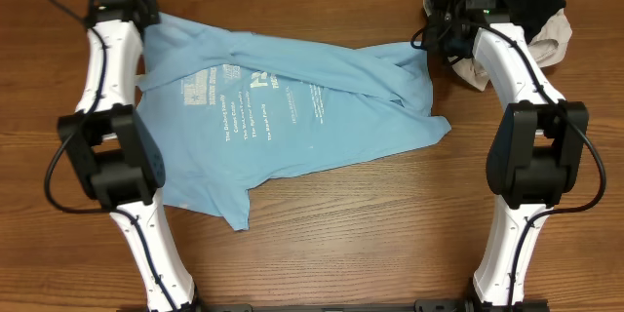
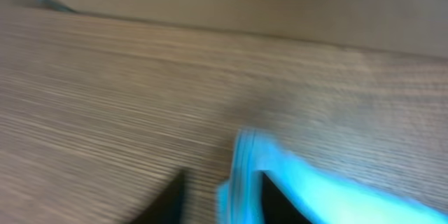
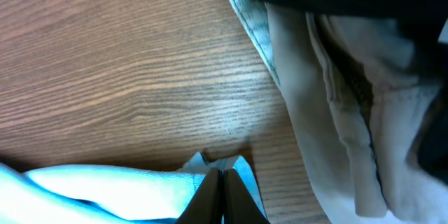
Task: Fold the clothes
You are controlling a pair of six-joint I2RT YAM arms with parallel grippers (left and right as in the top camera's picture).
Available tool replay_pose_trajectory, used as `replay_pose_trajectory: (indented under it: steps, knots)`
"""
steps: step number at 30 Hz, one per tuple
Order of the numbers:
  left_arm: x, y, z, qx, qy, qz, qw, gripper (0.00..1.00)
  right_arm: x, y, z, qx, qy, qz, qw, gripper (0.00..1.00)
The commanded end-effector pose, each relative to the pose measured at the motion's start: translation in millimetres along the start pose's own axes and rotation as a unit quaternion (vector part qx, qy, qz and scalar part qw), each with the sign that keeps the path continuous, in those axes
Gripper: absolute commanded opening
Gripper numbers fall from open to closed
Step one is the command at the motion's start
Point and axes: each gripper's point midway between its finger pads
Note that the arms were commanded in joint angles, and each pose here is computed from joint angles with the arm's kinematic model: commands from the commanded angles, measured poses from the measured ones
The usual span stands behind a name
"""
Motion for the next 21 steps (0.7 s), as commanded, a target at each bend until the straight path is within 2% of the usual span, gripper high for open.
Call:
replay_pose_trajectory:
  steps: [1, 2, 4, 7, 9, 11, 16, 21]
  knots:
    - [-16, 13, -19, 0.0, 0.014, 0.02, 1.0, 0.92, 13, -6, 1, 0.0, 0.003, -0.02, 1.0, 0.06]
    - [-20, 14, -20, 0.002, 0.017, 0.028, 0.999, 1.0, 15, -8, 2, 0.001, 0.003, -0.021, 1.0, 0.08]
    - [-24, 10, -17, 0.008, 0.019, 0.039, 0.999, 1.0, 18, -14, 5, 0.006, 0.003, -0.021, 1.0, 0.15]
    - [-22, -6, -13, 0.006, 0.018, 0.056, 0.998, 1.0, 23, -32, 13, 0.024, -0.002, -0.02, 0.999, 0.31]
    - [-20, -21, -18, -0.017, 0.016, 0.073, 0.997, 1.0, 24, -47, 19, 0.035, -0.004, -0.014, 0.999, 0.49]
    - [-22, -35, -33, -0.066, 0.028, 0.092, 0.993, 1.0, 20, -61, 24, 0.046, -0.006, -0.001, 0.999, 0.57]
    - [-38, -50, -81, -0.203, 0.064, 0.117, 0.97, 1.0, -6, -74, 31, 0.057, -0.013, 0.051, 0.997, 0.62]
    - [-53, -42, -108, -0.234, 0.099, 0.118, 0.96, 0.99, -28, -76, 30, 0.049, -0.011, 0.094, 0.994, 0.63]
Point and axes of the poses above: each gripper's point midway between its finger pads, its own y axis out along the fingers, its own z axis along the line the jaws close on, x = y × z
